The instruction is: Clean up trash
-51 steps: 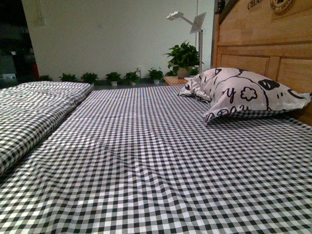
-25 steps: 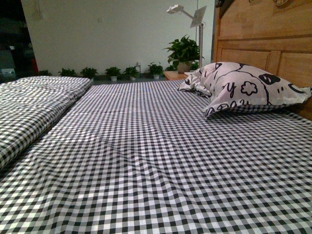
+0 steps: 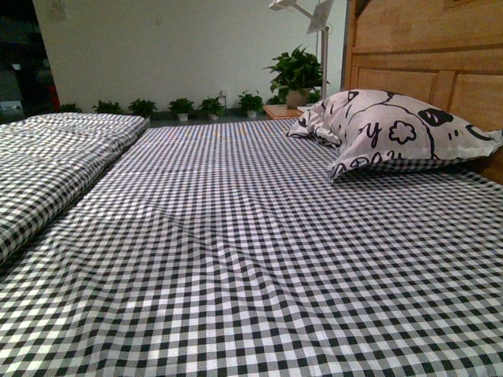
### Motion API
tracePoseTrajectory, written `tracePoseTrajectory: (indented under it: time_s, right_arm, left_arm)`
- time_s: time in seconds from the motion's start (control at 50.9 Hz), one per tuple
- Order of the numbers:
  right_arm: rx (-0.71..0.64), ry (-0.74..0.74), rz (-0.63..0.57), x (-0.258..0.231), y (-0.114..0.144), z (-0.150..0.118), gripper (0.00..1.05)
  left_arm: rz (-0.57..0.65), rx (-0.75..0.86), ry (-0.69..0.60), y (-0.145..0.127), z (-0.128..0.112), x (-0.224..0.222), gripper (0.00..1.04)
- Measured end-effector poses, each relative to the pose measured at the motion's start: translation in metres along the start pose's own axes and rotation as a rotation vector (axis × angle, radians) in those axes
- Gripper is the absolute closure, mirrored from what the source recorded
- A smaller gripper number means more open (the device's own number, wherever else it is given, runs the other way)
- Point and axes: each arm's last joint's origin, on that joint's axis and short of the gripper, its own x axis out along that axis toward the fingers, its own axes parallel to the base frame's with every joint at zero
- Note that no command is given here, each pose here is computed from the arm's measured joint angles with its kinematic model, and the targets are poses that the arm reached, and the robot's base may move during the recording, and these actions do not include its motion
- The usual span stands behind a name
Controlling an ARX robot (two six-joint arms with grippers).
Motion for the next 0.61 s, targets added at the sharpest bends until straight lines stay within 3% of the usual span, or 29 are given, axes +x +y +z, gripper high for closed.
tracePoseTrajectory:
  time_s: [0.61]
  right_arm:
    - [0.000,0.000,0.000,0.0000,0.0000,0.0000,0.85]
  left_arm:
    - [0.000,-0.001,0.000,0.0000,0.0000,0.0000,0.79]
